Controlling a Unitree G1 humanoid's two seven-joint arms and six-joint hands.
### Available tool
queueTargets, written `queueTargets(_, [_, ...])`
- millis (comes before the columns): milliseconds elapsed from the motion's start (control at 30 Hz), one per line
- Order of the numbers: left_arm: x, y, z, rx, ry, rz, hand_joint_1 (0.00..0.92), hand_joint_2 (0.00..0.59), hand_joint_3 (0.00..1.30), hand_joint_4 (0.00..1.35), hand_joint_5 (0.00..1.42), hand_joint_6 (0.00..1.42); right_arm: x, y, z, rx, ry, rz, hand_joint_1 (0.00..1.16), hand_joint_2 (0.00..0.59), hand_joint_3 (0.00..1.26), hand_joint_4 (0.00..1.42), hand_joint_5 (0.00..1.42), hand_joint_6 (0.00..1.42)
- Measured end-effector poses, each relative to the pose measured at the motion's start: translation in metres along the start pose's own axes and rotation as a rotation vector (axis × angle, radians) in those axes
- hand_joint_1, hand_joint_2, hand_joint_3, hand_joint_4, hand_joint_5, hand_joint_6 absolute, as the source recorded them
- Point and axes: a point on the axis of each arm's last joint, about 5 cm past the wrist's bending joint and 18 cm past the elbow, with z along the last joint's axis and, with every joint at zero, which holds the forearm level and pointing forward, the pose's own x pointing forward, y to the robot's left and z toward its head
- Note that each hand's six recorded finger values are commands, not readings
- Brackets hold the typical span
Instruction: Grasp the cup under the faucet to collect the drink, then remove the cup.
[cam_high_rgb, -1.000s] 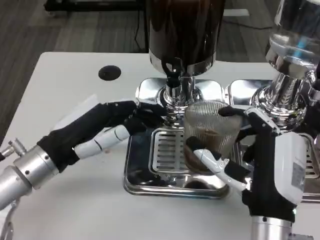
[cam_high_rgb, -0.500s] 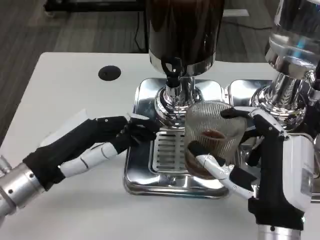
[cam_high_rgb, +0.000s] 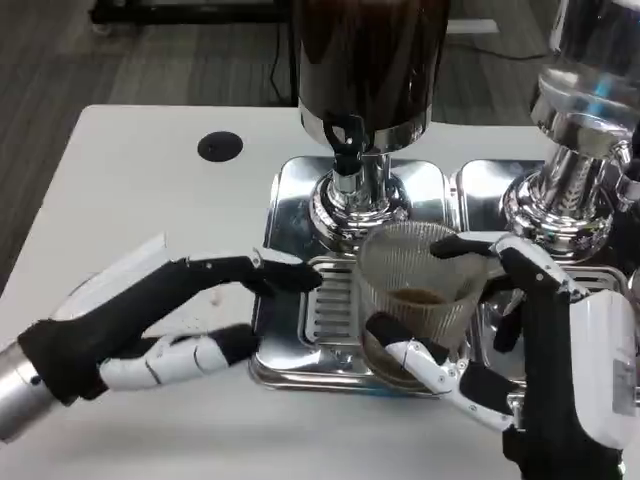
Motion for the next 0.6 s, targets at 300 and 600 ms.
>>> queueTargets(300, [-0.019,-0.002,0.0074,0.177,-0.011,-0.079,0.0,0.171,0.13,0.0,0.02,0.15,-0.002,-0.0032,0.0012,0.004,-0.002,0.011,0.75,0.234,0.62,0.67,0.89,1.19])
queueTargets(600, [-0.025,-0.004,0.0066,0.226,0.0,-0.092,0.0,0.169,0.1,0.0,0.0,0.13,-0.003,-0.006,0.0042,0.014,-0.014,0.01,0.74,0.228,0.62,0.67,0.89,1.19])
